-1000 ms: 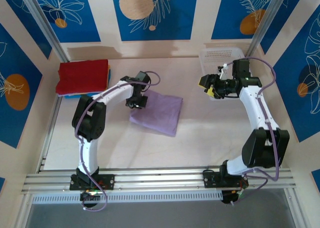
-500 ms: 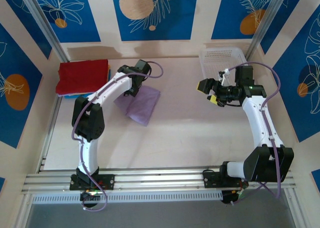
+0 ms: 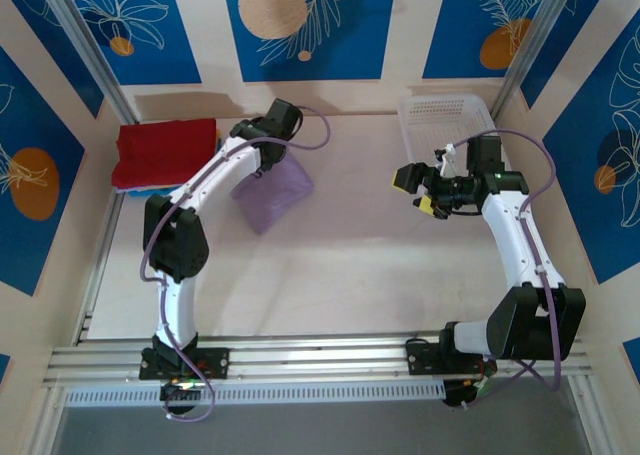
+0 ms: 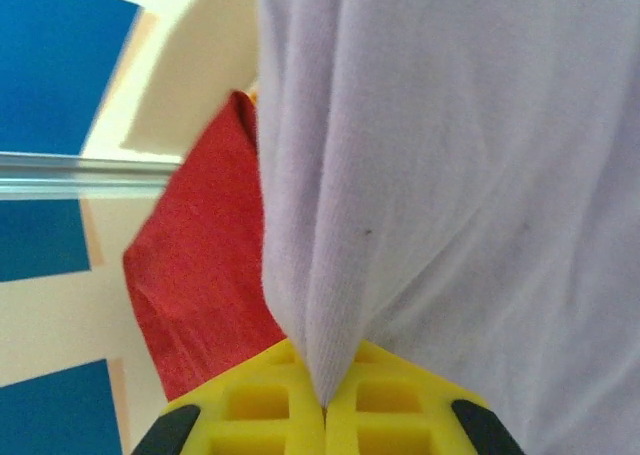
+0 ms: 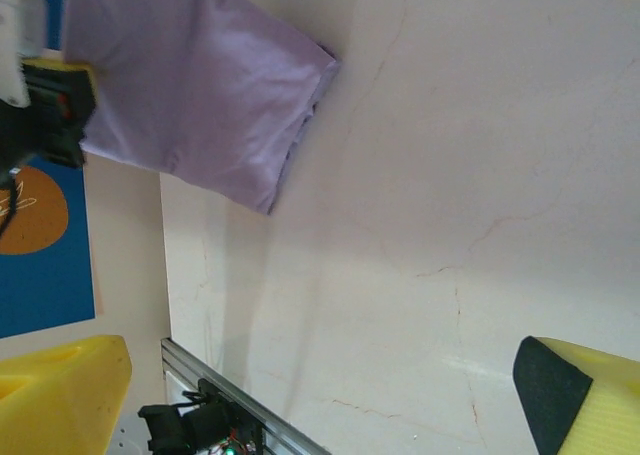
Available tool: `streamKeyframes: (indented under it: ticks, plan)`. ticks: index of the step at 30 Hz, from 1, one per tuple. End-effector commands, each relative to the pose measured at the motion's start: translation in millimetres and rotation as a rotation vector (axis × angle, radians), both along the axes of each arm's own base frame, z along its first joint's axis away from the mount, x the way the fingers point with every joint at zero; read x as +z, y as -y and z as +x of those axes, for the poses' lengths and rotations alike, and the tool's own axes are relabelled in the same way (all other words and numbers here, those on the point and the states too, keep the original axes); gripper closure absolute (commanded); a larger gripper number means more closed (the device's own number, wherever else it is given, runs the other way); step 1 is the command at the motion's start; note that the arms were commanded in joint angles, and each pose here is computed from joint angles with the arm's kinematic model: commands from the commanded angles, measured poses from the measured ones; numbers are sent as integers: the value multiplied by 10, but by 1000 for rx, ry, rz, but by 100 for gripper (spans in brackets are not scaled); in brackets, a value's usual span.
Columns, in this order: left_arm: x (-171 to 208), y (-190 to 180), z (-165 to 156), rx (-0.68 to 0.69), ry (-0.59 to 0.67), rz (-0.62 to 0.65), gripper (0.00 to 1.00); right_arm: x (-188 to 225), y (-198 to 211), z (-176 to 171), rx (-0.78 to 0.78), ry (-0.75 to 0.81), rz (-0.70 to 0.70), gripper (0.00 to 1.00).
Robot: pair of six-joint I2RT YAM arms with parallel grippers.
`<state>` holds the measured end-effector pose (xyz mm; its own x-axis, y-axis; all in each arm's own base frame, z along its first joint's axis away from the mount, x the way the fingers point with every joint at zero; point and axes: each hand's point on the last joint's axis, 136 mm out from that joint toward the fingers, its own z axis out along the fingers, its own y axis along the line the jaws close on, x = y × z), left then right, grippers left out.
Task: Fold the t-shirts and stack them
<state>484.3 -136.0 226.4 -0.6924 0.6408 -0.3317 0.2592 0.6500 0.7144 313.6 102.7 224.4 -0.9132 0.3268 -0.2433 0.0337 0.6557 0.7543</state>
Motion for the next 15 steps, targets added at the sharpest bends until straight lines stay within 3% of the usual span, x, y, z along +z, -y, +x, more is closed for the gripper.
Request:
streamKeyframes:
  ticks: [1, 15]
  plan:
    - [493, -133, 132, 23, 110, -20, 100, -31, -21, -12, 15, 0, 6, 1]
    - [1052, -475, 314, 127, 191, -134, 100, -107, 3, 68, 14, -4, -18, 1]
